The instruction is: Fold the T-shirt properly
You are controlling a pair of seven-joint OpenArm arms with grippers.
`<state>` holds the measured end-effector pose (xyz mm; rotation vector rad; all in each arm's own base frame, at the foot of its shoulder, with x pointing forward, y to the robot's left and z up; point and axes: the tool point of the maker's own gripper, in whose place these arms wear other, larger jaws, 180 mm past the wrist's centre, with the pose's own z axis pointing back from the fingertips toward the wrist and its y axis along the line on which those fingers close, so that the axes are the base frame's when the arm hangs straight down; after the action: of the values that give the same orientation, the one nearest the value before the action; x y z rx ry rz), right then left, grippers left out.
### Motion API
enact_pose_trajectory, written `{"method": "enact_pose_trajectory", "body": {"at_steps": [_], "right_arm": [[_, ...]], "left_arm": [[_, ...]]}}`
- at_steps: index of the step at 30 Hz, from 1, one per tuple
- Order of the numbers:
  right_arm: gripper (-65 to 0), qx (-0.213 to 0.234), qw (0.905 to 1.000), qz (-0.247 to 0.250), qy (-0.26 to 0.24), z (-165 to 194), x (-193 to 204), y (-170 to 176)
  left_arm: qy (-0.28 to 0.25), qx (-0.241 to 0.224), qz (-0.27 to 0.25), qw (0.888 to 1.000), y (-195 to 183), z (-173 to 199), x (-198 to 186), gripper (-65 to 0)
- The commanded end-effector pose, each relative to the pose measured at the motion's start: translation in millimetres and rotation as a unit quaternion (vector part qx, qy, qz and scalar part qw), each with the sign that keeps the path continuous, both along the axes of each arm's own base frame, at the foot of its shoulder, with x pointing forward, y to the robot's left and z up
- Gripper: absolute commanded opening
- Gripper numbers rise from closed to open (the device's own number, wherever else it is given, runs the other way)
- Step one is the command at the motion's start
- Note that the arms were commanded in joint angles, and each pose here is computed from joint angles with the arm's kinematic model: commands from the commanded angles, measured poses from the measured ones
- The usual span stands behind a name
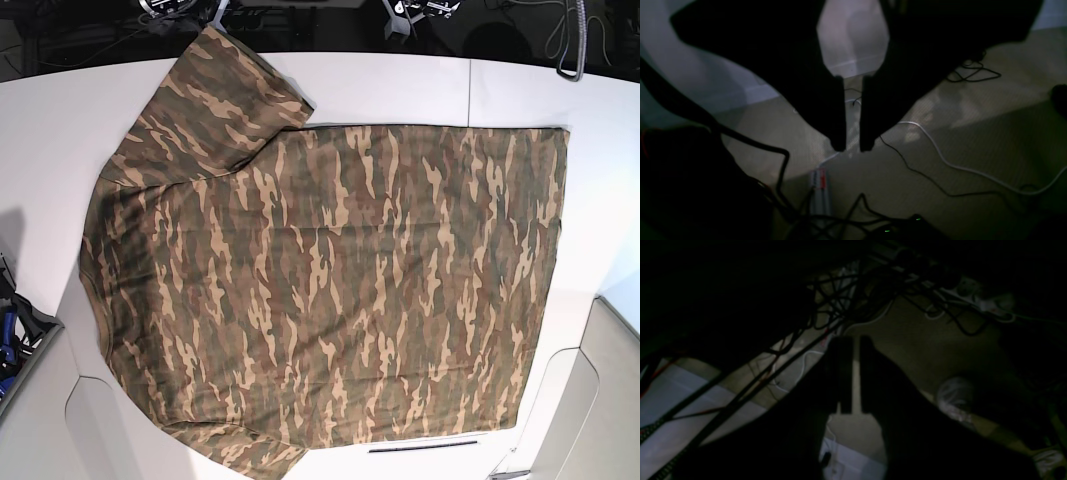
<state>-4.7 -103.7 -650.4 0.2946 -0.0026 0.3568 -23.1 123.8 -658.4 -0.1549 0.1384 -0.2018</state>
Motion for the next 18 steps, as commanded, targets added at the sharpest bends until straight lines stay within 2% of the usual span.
{"method": "enact_pose_trajectory", "body": {"at_steps": [1, 7, 11, 13, 18], "right_arm": [[-61.8, 0.004, 1.0000, 0.000, 0.001, 0.8, -3.0, -0.1], [-61.8, 0.004, 1.0000, 0.002, 0.000, 2.6, -10.7, -0.6], [-61.8, 0.006, 0.9998, 0.005, -0.017, 6.8, -10.4, -1.2], [-61.8, 0.017, 0.9995, 0.010, -0.023, 11.0, -11.6, 1.0], [-61.8, 0.038, 0.9987, 0.021, -0.026, 23.5, -30.6, 0.3]], "left_arm": [[0.000, -0.019, -0.001, 1.000, -3.9, 1.3, 0.0, -56.2], [0.002, -0.091, -0.009, 0.996, -25.5, 7.9, -6.6, -56.2], [-0.007, -0.134, -0.066, 0.989, -40.0, 13.6, -8.5, -56.2], [-0.015, -0.137, -0.086, 0.987, -39.6, 15.2, -8.0, -56.2], [-0.033, -0.141, -0.088, 0.986, -30.8, 23.5, -20.6, -56.2]]}}
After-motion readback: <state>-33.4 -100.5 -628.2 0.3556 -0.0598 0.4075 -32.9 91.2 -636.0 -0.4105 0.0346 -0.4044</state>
